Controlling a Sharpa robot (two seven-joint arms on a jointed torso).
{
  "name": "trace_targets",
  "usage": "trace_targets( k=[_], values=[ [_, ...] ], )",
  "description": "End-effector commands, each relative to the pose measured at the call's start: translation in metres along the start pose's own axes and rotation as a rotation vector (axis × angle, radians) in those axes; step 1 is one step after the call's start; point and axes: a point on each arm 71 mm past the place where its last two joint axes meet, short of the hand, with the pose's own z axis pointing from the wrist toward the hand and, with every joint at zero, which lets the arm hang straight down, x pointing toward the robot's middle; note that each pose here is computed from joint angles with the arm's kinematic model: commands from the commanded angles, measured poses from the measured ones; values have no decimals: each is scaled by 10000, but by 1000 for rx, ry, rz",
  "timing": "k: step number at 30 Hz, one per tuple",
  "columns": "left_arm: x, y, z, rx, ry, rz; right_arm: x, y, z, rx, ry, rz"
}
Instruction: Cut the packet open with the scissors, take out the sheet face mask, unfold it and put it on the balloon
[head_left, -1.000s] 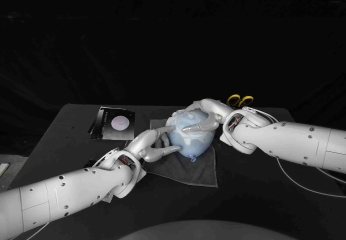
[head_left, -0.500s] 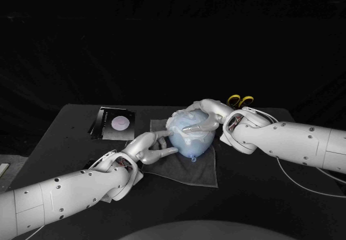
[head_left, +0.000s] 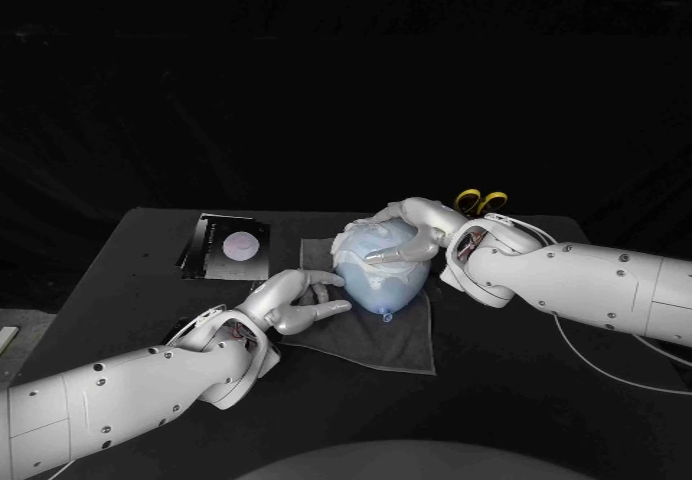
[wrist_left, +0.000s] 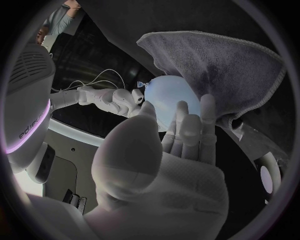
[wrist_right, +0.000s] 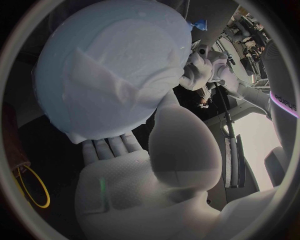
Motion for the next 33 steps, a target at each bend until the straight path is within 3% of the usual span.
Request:
trace_targets(
  k=[1, 4, 7, 15, 23, 33],
  values=[
    [-79, -33, -44, 56, -87, -42, 93, -68, -30, 39, 63, -7],
    [-179, -7, -101, 66, -163, -63, 93, -73, -33, 40, 64, -7],
    [-242, 29, -131, 48, -202, -72, 91, -79, -36, 41, 63, -8],
    [-317, 128, -112, -30, -251, -63, 93, -76, -38, 40, 64, -7],
    [-311, 195, 12, -75, -260, 4, 97, -68, -37, 38, 64, -5],
    [-203, 213, 218, -115, -224, 21, 104, -53, -33, 35, 66, -4]
  ],
)
